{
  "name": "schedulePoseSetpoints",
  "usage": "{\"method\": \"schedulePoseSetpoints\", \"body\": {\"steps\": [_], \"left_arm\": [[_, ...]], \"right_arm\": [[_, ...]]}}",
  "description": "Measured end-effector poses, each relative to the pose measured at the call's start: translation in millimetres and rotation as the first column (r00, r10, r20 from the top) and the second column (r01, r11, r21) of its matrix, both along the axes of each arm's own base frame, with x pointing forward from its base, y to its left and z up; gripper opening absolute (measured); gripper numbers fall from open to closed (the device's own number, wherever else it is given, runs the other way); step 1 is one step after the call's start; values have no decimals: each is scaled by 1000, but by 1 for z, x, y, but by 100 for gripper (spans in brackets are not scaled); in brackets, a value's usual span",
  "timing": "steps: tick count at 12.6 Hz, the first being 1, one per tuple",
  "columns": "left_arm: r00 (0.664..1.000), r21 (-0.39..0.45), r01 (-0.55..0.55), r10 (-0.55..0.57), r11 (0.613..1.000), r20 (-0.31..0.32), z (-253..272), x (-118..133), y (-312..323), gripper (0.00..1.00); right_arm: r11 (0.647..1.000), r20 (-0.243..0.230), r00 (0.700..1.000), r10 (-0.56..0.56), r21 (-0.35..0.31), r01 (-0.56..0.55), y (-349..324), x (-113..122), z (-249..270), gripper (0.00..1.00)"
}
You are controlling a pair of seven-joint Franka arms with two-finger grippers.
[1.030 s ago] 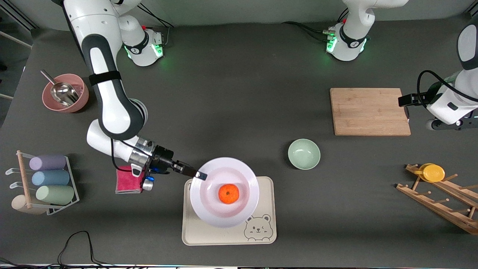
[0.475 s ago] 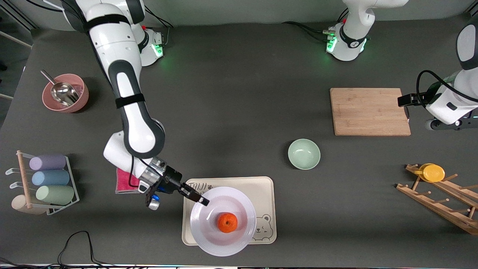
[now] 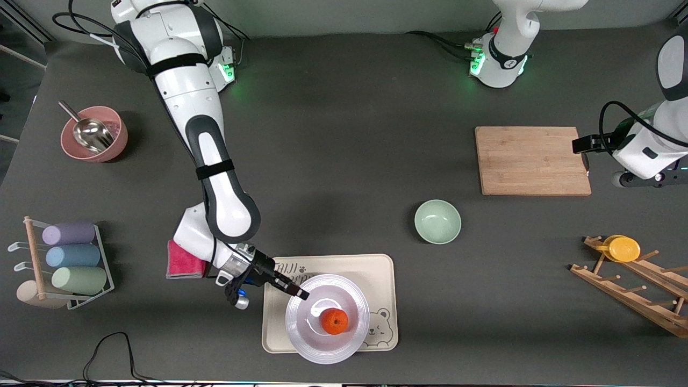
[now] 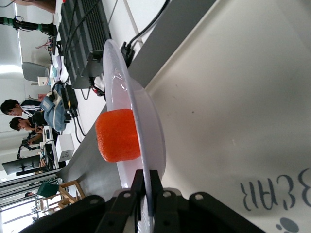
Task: Place orange and plate with both arms
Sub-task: 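Lower the plate onto the bear tray with the right gripper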
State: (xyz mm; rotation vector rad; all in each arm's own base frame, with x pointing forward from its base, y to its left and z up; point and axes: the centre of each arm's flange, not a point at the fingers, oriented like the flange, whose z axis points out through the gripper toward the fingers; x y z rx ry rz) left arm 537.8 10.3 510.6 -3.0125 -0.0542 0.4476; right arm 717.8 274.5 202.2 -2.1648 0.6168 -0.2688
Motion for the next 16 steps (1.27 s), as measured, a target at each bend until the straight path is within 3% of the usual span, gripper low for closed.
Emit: {"method": "schedulePoseSetpoints", "body": {"steps": [10, 12, 16], "left_arm": [[1000, 0, 0, 0, 1000, -3, -1, 0, 0, 100], [1000, 0, 0, 0, 1000, -4, -2, 0, 0, 100], [1000, 0, 0, 0, 1000, -4, -2, 1, 0, 100]], "right_arm": [[1000, -28, 1000, -7, -13, 7, -2, -1, -25, 8], [1000, -26, 1000, -6, -11, 6, -1, 0, -24, 14], [1000, -23, 1000, -1, -10, 1, 3, -1, -22, 56]]}}
